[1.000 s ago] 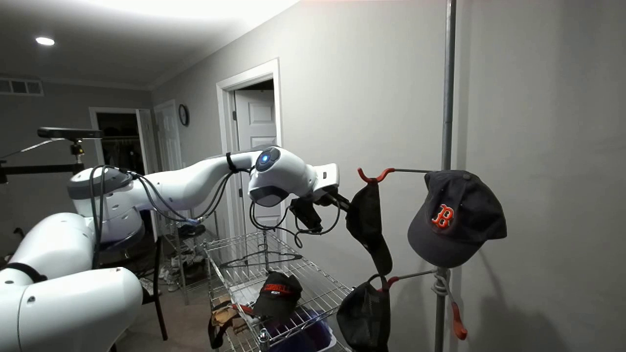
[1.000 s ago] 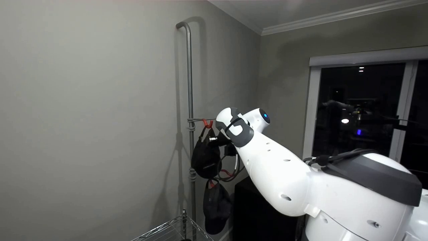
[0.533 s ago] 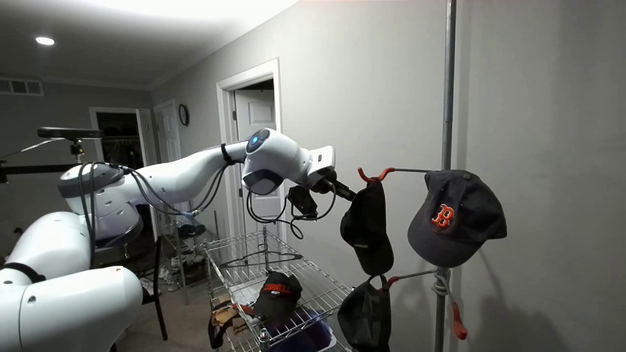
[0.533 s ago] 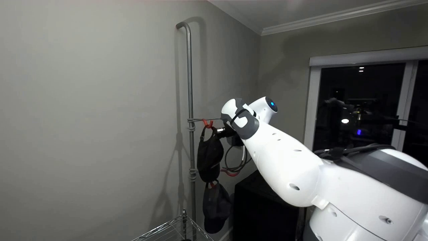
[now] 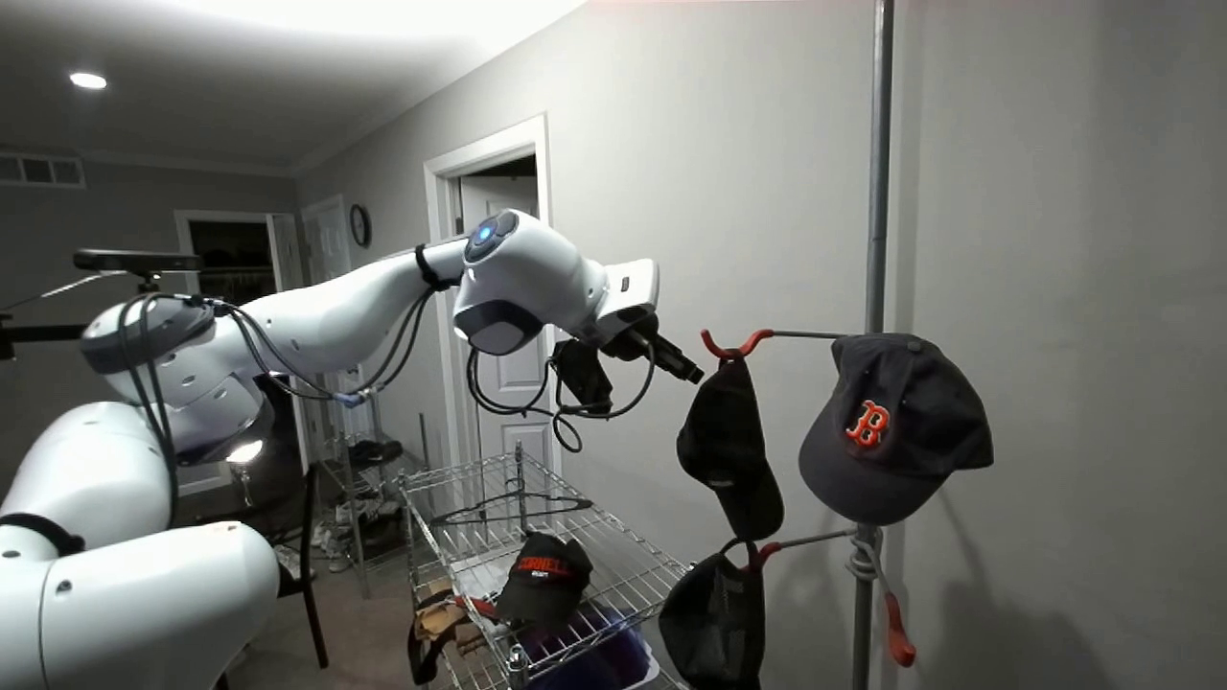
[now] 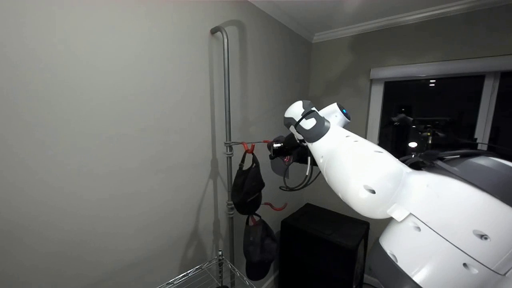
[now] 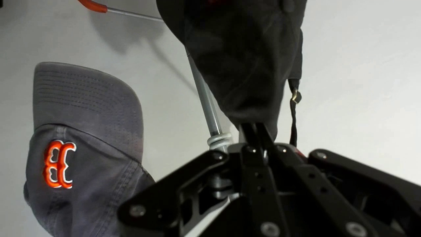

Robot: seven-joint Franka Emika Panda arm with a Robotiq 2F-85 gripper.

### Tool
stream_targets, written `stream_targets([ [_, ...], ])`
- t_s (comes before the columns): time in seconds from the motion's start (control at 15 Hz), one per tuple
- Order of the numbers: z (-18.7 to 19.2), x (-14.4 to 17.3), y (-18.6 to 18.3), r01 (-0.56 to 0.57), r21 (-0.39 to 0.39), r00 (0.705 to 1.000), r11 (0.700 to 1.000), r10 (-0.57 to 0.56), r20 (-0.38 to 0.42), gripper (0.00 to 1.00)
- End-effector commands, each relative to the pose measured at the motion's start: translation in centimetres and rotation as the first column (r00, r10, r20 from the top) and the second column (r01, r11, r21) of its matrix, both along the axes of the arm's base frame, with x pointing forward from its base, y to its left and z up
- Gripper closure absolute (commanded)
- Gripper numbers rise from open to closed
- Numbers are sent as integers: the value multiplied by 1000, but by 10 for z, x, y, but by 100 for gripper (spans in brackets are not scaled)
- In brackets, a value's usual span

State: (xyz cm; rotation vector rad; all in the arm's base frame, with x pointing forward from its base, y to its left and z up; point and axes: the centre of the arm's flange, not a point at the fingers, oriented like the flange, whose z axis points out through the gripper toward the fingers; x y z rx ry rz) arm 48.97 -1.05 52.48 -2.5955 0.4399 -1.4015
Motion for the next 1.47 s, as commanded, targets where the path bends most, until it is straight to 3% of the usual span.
stream_targets([
  [0.0, 16, -23, -14, -41, 44, 999, 998, 40, 13, 95],
  [0.07, 20, -24, -15, -39, 48, 999, 998, 39, 14, 95],
  [0.13, 22, -23, -16, -37, 44, 999, 998, 37, 14, 88],
  [0.2, 25, -27, -19, -33, 48, 999, 998, 33, 11, 69],
  [0.93, -9, 6, -37, -69, 133, 988, 989, 87, -131, 2],
  [1.4, -35, 33, -2, -116, 96, 989, 989, 124, -80, 0],
])
